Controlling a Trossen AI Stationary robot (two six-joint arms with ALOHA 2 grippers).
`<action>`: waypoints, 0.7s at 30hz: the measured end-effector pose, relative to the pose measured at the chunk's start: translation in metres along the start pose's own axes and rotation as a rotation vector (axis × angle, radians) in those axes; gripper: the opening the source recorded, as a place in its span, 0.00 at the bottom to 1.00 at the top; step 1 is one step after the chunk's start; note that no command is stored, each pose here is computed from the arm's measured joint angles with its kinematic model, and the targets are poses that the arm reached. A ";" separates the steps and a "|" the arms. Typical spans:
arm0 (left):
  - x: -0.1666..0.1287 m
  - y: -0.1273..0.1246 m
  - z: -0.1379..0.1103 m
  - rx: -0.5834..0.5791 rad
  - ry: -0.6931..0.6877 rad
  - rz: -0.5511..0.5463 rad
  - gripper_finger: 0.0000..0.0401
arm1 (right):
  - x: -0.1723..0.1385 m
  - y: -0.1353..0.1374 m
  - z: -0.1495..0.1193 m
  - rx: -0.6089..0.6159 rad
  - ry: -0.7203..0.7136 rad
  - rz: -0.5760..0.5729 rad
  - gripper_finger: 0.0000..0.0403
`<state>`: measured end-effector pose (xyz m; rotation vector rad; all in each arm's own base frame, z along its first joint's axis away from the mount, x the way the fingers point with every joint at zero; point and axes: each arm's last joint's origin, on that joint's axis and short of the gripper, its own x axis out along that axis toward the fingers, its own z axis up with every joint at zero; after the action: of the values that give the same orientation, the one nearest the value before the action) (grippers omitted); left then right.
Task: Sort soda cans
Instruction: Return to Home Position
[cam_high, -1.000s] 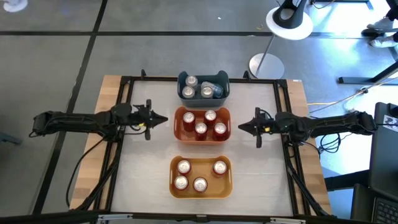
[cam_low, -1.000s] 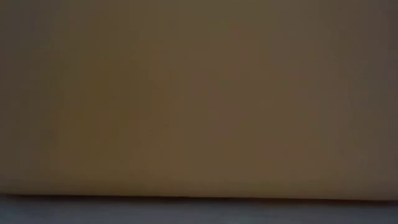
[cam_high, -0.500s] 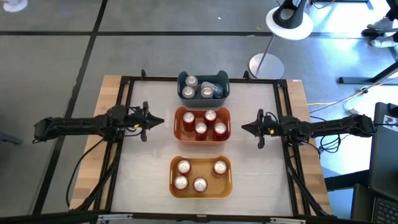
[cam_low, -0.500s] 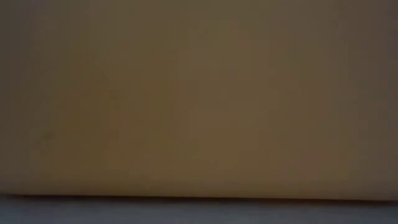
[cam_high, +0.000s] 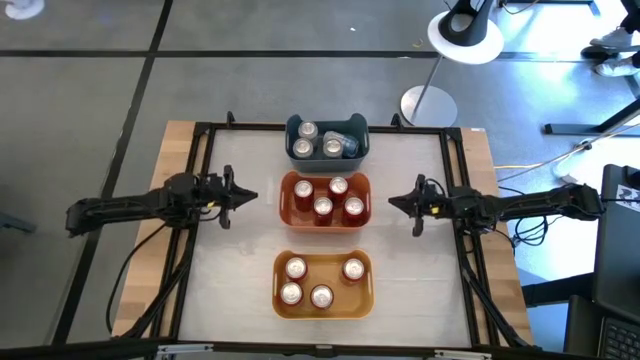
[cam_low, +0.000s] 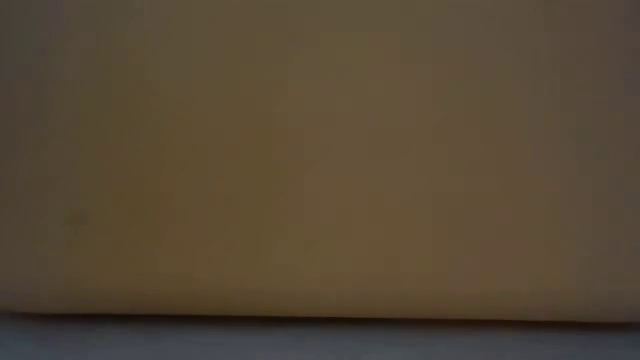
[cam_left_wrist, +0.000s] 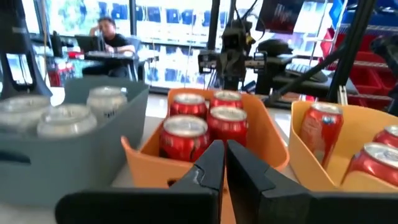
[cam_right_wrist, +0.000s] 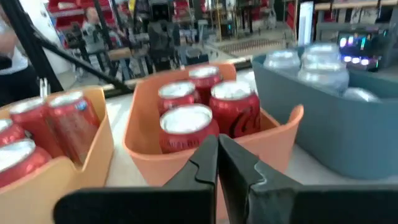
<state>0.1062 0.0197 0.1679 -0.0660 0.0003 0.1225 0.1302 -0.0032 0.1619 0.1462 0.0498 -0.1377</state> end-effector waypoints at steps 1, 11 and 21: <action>-0.002 0.000 -0.001 -0.008 0.011 0.001 0.03 | 0.000 0.000 -0.001 0.002 0.009 -0.001 0.03; -0.011 0.000 0.001 -0.025 -0.034 0.018 0.03 | 0.000 0.000 -0.001 0.006 0.004 -0.003 0.03; -0.010 0.002 -0.001 0.017 -0.016 0.057 0.03 | 0.000 -0.002 -0.006 0.015 0.052 -0.050 0.03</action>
<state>0.0961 0.0201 0.1671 -0.0476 -0.0128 0.1799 0.1294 -0.0044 0.1555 0.1632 0.1048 -0.1842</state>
